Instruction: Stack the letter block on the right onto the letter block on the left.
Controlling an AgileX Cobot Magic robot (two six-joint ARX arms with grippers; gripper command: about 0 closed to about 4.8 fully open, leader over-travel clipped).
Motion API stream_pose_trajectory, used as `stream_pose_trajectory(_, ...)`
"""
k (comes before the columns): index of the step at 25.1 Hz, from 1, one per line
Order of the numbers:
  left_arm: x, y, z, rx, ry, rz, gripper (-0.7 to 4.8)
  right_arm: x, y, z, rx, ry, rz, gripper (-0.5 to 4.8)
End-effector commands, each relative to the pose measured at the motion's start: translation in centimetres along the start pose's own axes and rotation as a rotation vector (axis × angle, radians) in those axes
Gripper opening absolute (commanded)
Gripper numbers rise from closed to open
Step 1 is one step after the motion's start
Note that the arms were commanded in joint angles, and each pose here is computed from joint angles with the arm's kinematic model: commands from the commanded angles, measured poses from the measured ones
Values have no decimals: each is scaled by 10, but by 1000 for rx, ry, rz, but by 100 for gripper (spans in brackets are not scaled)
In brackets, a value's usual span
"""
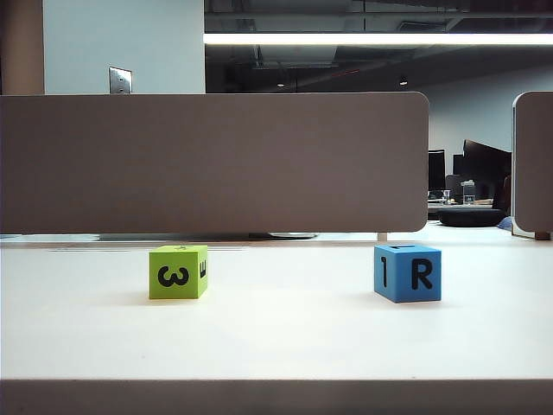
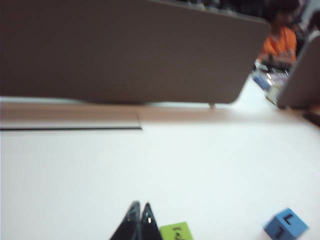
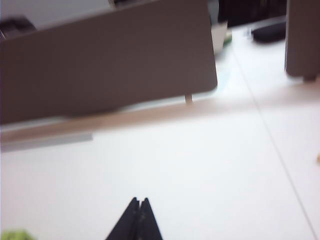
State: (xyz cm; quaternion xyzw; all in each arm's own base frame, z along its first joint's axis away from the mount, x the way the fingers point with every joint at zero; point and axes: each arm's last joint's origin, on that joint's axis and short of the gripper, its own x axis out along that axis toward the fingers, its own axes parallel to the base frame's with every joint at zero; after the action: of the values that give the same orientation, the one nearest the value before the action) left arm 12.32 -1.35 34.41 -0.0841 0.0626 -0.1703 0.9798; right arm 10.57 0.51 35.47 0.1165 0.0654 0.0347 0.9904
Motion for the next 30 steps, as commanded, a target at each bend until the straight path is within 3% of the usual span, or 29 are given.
stream_pose_trajectory(1, 19, -3, 19, -31, 73, -46, -5, 25, 4, 13, -1, 110, 6, -4)
stream_pose_trajectory(5, 40, -4, 27, -44, 148, -68, -5, 58, 12, 14, -32, 214, 37, -4)
stream_pose_trajectory(7, 47, -5, 28, -52, 185, -74, -5, 76, 19, 10, -94, 271, 58, -4)
stream_pose_trajectory(9, 56, -10, 23, -63, 262, -101, -5, 104, 39, -8, -252, 364, 50, -4)
stream_pose_trajectory(11, 60, -12, 18, -68, 305, -110, -5, 116, 48, -20, -289, 416, 32, 3)
stream_pose_trajectory(12, 61, -13, 16, -69, 328, -104, -5, 121, 51, -26, -301, 440, 36, 22)
stream_pose_trajectory(13, 62, -14, 14, -70, 346, -101, -5, 128, 57, -33, -314, 471, 53, 72)
stream_pose_trajectory(16, 62, -18, 9, -53, 390, -118, -5, 140, 68, -50, -343, 539, 86, 285)
stream_pose_trajectory(21, 62, -25, 7, -27, 417, -160, -5, 158, 80, -75, -373, 623, 114, 479)
stream_pose_trajectory(30, 62, -38, 8, 73, 388, -250, -5, 194, 84, -109, -394, 672, 80, 479)
